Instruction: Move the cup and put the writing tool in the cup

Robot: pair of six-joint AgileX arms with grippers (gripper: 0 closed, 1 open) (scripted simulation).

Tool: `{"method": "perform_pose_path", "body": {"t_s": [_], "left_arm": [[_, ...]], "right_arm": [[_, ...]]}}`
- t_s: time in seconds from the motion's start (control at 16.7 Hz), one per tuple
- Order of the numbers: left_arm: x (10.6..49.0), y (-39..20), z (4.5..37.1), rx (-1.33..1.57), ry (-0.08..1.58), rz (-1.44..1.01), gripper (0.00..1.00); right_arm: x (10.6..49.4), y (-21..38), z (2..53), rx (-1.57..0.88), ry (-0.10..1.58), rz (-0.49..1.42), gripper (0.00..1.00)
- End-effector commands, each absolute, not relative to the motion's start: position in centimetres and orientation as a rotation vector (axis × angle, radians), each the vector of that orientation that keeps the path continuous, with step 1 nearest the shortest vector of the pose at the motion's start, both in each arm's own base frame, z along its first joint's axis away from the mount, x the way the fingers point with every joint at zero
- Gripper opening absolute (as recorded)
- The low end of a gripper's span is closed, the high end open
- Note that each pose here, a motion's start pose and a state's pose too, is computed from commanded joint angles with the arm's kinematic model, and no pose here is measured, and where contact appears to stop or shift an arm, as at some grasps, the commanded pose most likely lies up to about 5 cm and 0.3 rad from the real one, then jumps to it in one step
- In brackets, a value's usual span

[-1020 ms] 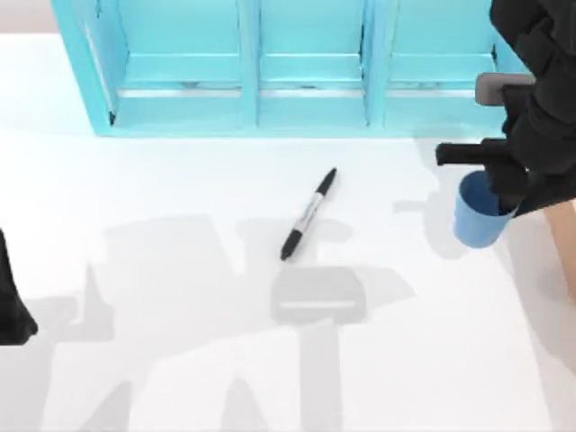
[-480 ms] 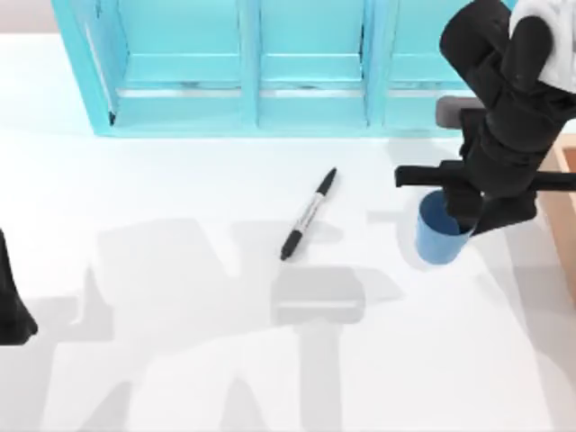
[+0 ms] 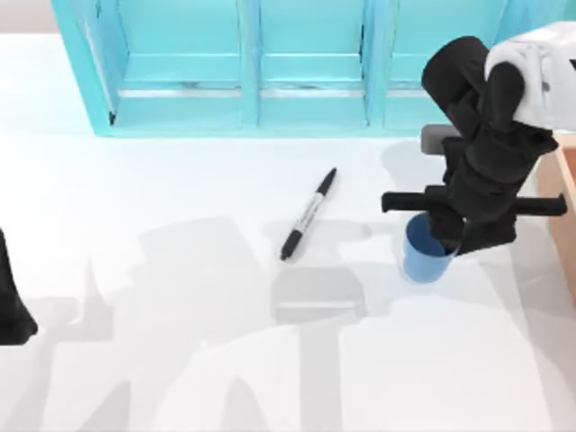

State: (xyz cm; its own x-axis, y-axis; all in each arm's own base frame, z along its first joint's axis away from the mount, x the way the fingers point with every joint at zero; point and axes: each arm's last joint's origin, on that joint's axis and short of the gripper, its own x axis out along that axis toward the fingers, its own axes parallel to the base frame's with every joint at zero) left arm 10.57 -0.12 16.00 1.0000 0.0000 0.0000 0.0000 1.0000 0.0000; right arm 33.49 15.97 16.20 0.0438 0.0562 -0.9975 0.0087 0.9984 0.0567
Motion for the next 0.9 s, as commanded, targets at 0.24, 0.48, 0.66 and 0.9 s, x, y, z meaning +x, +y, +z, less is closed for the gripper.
{"method": "perform_pose_path", "body": {"t_s": [0.24, 0.48, 0.66, 0.9], "left_arm": [[10.57, -0.12, 16.00, 0.000, 0.000, 0.000, 1.00], [10.57, -0.12, 16.00, 0.000, 0.000, 0.000, 1.00], [10.57, -0.12, 16.00, 0.000, 0.000, 0.000, 1.00], [10.57, -0.12, 16.00, 0.000, 0.000, 0.000, 1.00]], "right_arm": [[33.49, 15.97, 16.20, 0.052, 1.527, 0.036, 0.15], [33.49, 15.97, 16.20, 0.052, 1.527, 0.036, 0.45], [33.49, 15.97, 16.20, 0.052, 1.527, 0.036, 0.68], [33.49, 15.97, 16.20, 0.052, 1.527, 0.036, 0.98]]}}
